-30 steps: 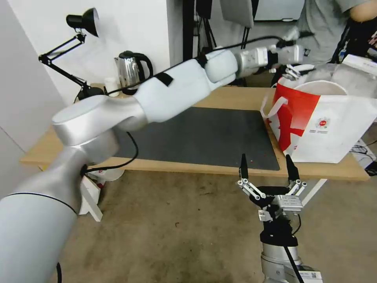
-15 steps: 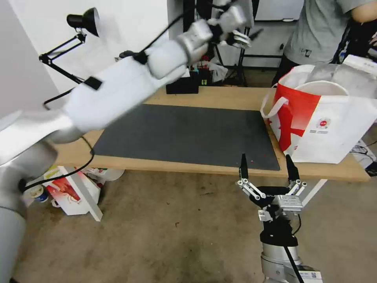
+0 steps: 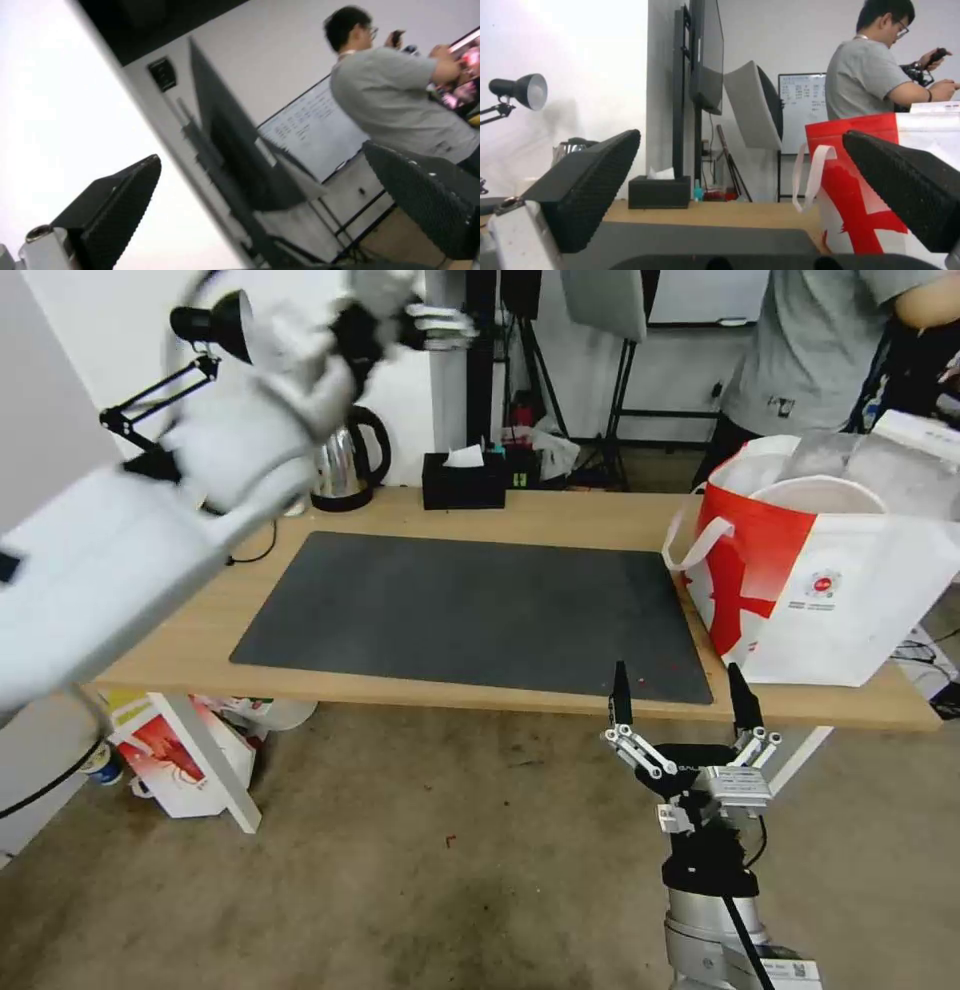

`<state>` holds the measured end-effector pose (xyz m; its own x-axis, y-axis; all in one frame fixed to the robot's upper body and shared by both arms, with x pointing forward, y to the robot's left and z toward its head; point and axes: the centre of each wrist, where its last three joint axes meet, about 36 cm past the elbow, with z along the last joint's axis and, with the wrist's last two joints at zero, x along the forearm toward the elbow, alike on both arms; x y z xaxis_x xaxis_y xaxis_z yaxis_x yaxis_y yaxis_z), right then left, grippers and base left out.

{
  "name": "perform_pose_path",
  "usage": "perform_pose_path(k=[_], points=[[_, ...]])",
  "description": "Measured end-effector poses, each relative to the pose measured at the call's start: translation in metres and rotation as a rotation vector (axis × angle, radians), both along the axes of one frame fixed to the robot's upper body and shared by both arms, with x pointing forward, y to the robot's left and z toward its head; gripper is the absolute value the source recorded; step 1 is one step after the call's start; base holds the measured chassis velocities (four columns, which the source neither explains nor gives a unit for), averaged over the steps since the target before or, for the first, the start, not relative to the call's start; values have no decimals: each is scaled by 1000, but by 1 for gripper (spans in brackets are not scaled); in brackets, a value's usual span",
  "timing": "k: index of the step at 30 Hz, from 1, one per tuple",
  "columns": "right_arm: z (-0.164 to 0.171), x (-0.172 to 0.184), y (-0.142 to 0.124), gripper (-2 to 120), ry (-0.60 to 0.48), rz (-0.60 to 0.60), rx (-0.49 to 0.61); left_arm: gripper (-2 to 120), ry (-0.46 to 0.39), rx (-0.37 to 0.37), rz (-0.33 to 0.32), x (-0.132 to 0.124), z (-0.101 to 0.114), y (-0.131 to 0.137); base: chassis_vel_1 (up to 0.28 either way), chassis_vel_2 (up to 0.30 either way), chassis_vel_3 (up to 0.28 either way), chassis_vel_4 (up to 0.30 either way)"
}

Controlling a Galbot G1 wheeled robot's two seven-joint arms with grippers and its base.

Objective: Pick up the trash from the table and place it into the takeout bag.

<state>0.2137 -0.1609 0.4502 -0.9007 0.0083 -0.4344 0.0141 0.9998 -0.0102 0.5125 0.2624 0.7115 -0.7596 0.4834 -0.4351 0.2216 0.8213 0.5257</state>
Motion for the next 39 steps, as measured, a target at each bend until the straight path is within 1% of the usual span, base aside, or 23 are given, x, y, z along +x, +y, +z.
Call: perform_pose_path(k=[3,4,5,7,8,10,11,12,13,15,17,18,21,22,26,27,30,31,34,35,38,39], points=[[0,0,0,100,0,0,0,100,0,-66,57,-27,-14,21,0,0,0,0],[0,0,0,100,0,0,0,100,0,-66,57,-27,-14,21,0,0,0,0],[0,0,0,100,0,0,0,100,3,-87,74,-35,-19,26,0,0,0,0],[0,0,0,100,0,0,0,100,18,-122,121,-52,-36,39,0,0,0,0],[0,0,0,100,0,0,0,100,18,-122,121,-52,-36,39,0,0,0,0],[0,0,0,100,0,0,0,100,25,-148,159,-65,-49,46,0,0,0,0],[0,0,0,100,0,0,0,100,22,-175,176,-71,-54,47,0,0,0,0],[0,0,0,100,0,0,0,100,17,-193,187,-76,-57,48,0,0,0,0],[0,0,0,100,0,0,0,100,17,-193,187,-76,-57,48,0,0,0,0],[0,0,0,100,0,0,0,100,4,-222,209,-88,-62,51,0,0,0,0],[0,0,0,100,0,0,0,100,-1,-257,224,-103,-68,51,0,0,0,0],[0,0,0,100,0,0,0,100,-1,-257,224,-103,-68,51,0,0,0,0],[0,0,0,100,0,0,0,100,5,-292,242,-127,-80,49,0,0,0,0],[0,0,0,100,0,0,0,100,5,-292,242,-127,-80,49,0,0,0,0],[0,0,0,100,0,0,0,100,16,-317,253,-158,-94,43,0,0,0,0],[0,0,0,100,0,0,0,100,16,-317,253,-158,-94,43,0,0,0,0],[0,0,0,100,0,0,0,100,46,-336,284,-186,-112,38,0,0,0,0],[0,0,0,100,0,0,0,100,46,-336,284,-186,-112,38,0,0,0,0],[0,0,0,100,0,0,0,100,66,-374,325,-215,-131,33,0,0,0,0],[0,0,0,100,0,0,0,100,66,-374,325,-215,-131,33,0,0,0,0],[0,0,0,100,0,0,0,100,91,-420,346,-233,-142,26,0,0,0,0],[0,0,0,100,0,0,0,100,91,-420,346,-233,-142,26,0,0,0,0]])
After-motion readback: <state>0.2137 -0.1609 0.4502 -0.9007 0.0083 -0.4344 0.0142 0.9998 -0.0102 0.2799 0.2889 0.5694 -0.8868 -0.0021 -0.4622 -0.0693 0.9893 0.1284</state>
